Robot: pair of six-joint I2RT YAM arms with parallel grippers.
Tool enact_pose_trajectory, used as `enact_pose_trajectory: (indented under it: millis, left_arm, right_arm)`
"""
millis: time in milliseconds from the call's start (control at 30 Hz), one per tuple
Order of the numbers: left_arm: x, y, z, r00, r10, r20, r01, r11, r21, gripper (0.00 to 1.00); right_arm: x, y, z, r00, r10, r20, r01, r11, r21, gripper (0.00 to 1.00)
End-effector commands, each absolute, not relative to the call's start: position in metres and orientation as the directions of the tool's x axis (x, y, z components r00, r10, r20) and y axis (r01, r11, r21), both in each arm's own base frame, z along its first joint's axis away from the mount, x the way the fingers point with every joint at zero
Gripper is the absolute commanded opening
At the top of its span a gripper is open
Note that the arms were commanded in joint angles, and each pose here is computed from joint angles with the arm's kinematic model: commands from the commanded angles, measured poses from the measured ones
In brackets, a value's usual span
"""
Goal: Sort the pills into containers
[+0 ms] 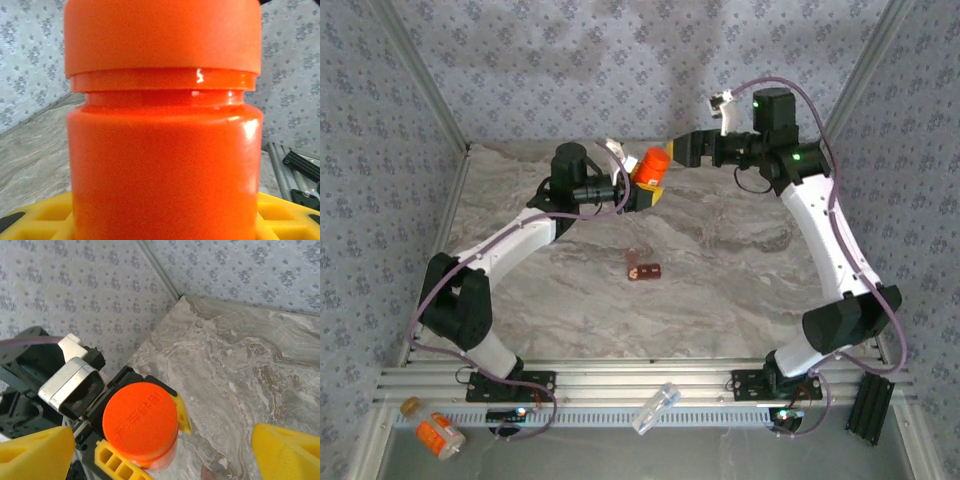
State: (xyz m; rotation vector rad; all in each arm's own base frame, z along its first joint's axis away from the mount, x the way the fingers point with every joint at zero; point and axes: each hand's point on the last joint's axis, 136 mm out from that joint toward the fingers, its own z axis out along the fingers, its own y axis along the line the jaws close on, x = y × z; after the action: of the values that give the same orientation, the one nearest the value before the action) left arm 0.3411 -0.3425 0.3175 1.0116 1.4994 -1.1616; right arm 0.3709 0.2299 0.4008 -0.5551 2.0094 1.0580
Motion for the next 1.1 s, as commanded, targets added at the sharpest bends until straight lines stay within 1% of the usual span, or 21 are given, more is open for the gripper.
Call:
enact_pose_trajectory:
  millis: [0, 300, 433, 500, 633, 767, 933, 1067]
  left_arm:
    - [0.332, -0.346, 0.325, -0.207, 0.057, -0.977, 0.971, 0.132, -0.198, 0.0]
    - [0.329, -0.347, 0.322, -0.22, 0.064, -0.973, 0.97, 0.12, -0.212, 0.0]
    - [0.328, -0.346, 0.323, -0.217, 0.065, -0.974, 0.971, 0.12, -0.208, 0.0]
    - [0.328, -0.346, 0.322, -0.216, 0.066, -0.974, 0.971, 0.121, -0.207, 0.0]
    - [0.328, -0.346, 0.322, -0.214, 0.067, -0.975, 0.971, 0.121, -0.205, 0.0]
    - [0.33, -0.347, 0.324, -0.208, 0.061, -0.976, 0.972, 0.127, -0.199, 0.0]
    - [0.335, -0.346, 0.326, -0.197, 0.055, -0.979, 0.97, 0.155, -0.187, 0.0]
    - [0.346, -0.343, 0.325, -0.174, 0.053, -0.983, 0.959, 0.235, -0.157, 0.0]
  right_arm:
    - [0.358, 0.243, 0.394, -0.589, -0.121, -0.799, -0.722, 0.522, 0.453, 0.92]
    - [0.359, 0.261, 0.382, -0.602, -0.168, -0.78, -0.732, 0.506, 0.456, 0.87]
    - [0.359, 0.265, 0.377, -0.611, -0.179, -0.771, -0.73, 0.503, 0.462, 0.84]
    - [0.36, 0.266, 0.375, -0.615, -0.182, -0.767, -0.729, 0.503, 0.464, 0.79]
    - [0.359, 0.267, 0.374, -0.62, -0.183, -0.763, -0.727, 0.498, 0.472, 0.64]
    - [0.357, 0.27, 0.369, -0.635, -0.183, -0.751, -0.721, 0.49, 0.49, 0.53]
    - [0.365, 0.272, 0.354, -0.689, -0.135, -0.712, -0.654, 0.54, 0.53, 0.46]
    - [0.378, 0.272, 0.339, -0.738, -0.047, -0.673, -0.549, 0.62, 0.56, 0.45]
